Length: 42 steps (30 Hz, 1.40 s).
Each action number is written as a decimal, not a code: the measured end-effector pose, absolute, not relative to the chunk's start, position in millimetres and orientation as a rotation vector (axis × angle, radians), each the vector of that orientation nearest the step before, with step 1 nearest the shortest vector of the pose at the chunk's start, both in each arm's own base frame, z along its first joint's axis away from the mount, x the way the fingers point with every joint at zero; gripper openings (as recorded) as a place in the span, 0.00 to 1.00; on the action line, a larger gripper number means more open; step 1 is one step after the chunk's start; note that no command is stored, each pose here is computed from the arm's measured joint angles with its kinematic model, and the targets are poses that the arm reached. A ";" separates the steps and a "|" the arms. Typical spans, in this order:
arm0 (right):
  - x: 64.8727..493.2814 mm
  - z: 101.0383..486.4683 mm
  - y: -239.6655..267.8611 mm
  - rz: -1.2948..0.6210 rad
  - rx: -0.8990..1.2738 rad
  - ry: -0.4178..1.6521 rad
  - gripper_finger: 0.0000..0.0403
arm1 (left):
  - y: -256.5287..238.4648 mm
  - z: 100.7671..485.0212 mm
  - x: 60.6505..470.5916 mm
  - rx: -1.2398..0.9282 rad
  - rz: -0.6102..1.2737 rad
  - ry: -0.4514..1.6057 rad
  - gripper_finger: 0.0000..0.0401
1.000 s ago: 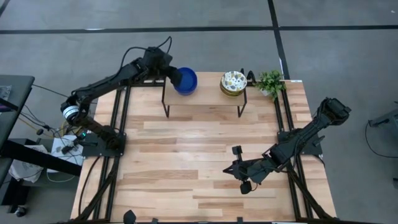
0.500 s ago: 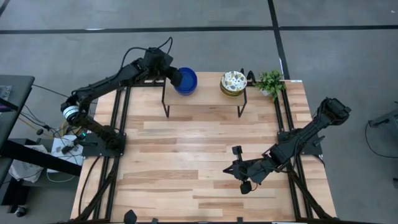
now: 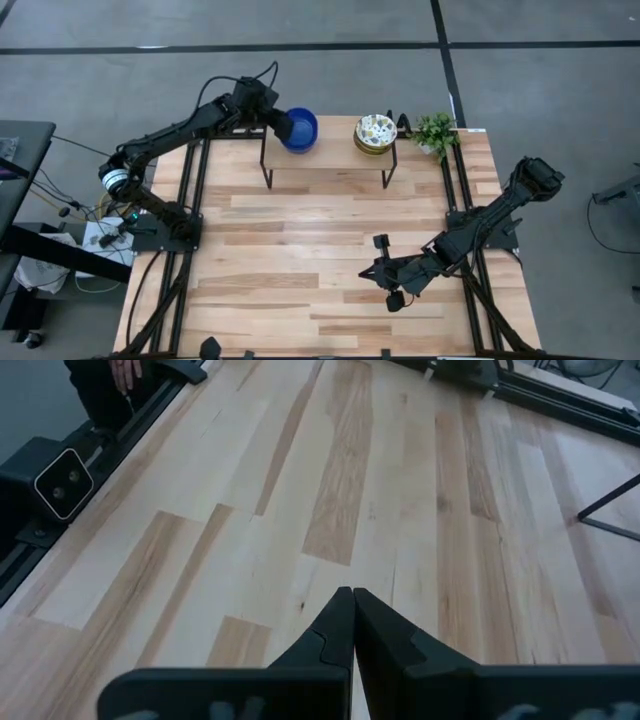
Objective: Pick & Place Mini bowls
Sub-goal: Stack the blue bowl on the blue bowl on the shelf, then return to Home Position
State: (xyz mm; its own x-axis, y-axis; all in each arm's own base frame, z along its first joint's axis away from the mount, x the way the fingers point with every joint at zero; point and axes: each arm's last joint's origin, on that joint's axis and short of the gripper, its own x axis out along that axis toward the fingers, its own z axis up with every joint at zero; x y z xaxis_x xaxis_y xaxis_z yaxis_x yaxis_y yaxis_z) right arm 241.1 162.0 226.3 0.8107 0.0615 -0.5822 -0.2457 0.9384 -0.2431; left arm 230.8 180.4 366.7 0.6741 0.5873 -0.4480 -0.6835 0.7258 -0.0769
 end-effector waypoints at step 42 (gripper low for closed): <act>240.8 225.8 161.8 0.167 -0.320 0.612 0.00 | 172.9 380.3 223.6 -0.188 0.684 0.362 0.25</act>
State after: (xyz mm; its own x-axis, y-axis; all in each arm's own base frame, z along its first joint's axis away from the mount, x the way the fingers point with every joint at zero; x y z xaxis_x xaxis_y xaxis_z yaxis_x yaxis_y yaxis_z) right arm 240.8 161.8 225.8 0.8073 0.0598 -0.5871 -0.2477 0.9373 -0.2451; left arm 223.6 172.9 380.3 0.7161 0.5814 -0.3862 -0.6461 0.7615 -0.0515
